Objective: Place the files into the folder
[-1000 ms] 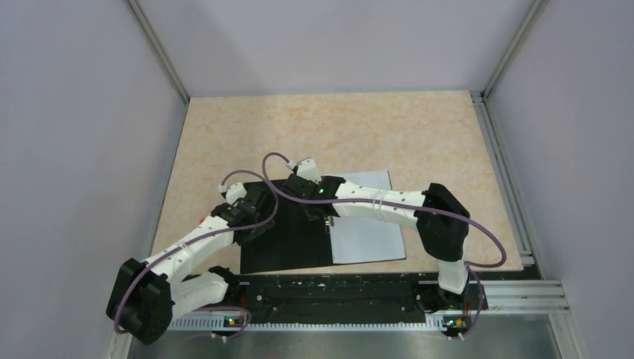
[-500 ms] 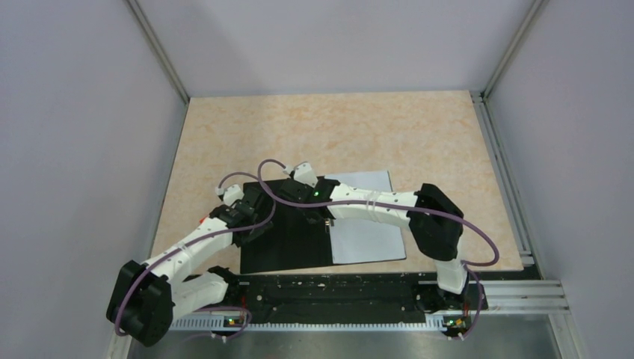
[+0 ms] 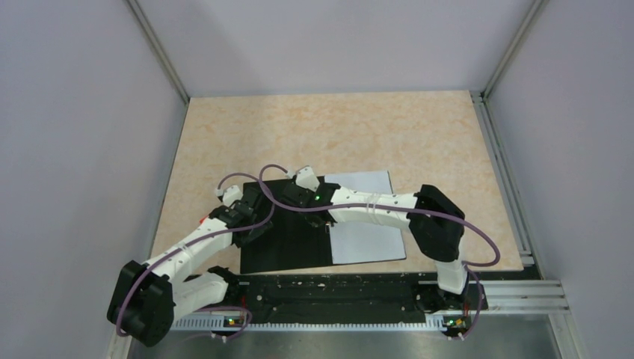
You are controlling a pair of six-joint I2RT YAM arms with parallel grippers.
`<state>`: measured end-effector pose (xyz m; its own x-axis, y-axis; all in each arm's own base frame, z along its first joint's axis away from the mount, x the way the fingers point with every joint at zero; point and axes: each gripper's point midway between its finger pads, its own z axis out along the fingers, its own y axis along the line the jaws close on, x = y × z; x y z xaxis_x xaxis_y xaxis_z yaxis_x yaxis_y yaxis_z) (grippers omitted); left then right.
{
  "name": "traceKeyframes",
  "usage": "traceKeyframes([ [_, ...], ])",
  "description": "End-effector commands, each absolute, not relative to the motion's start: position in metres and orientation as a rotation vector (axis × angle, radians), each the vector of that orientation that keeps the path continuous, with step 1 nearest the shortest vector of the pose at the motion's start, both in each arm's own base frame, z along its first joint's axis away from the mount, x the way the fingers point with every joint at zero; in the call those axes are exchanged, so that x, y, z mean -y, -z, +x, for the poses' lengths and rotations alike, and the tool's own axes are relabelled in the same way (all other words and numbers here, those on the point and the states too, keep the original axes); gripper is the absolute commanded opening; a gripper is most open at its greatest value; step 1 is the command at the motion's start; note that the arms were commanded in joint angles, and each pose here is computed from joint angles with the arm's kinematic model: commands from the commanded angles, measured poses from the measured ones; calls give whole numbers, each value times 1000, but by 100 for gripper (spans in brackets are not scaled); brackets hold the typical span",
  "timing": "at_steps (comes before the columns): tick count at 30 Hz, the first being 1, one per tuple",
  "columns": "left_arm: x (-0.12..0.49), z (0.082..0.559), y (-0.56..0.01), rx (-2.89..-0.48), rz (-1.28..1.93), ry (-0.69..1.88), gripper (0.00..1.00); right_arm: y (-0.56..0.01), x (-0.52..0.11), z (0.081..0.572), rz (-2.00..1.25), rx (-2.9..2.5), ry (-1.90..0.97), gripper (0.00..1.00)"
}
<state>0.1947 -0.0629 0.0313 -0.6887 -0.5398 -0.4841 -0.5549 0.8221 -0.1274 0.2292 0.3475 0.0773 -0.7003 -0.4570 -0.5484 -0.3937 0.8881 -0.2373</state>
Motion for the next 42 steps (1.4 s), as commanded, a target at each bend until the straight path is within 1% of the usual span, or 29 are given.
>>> traceKeyframes([
  [1, 66, 201, -31, -2468, -825, -8, 74, -78, -343, 220, -582, -2437, 93, 7],
  [8, 69, 203, -31, -2475, -815, 6, 74, -66, -335, 207, -577, -2479, 53, 0],
  [12, 73, 203, -28, -2491, -811, 17, 74, -57, -331, 204, -575, -2501, 36, 0],
  [20, 93, 208, -29, -2504, -816, 142, 74, -55, -309, 215, -549, -2506, 60, 0],
  [31, 113, 225, -55, -2492, -691, 245, 76, -58, -287, 218, -605, -2485, 30, 0],
  [34, 115, 226, -54, -2506, -646, 240, 76, -58, -277, 220, -612, -2483, 38, 0],
  [42, 110, 218, -41, -2538, -561, 110, 74, -64, -264, 226, -615, -2475, 52, 0],
])
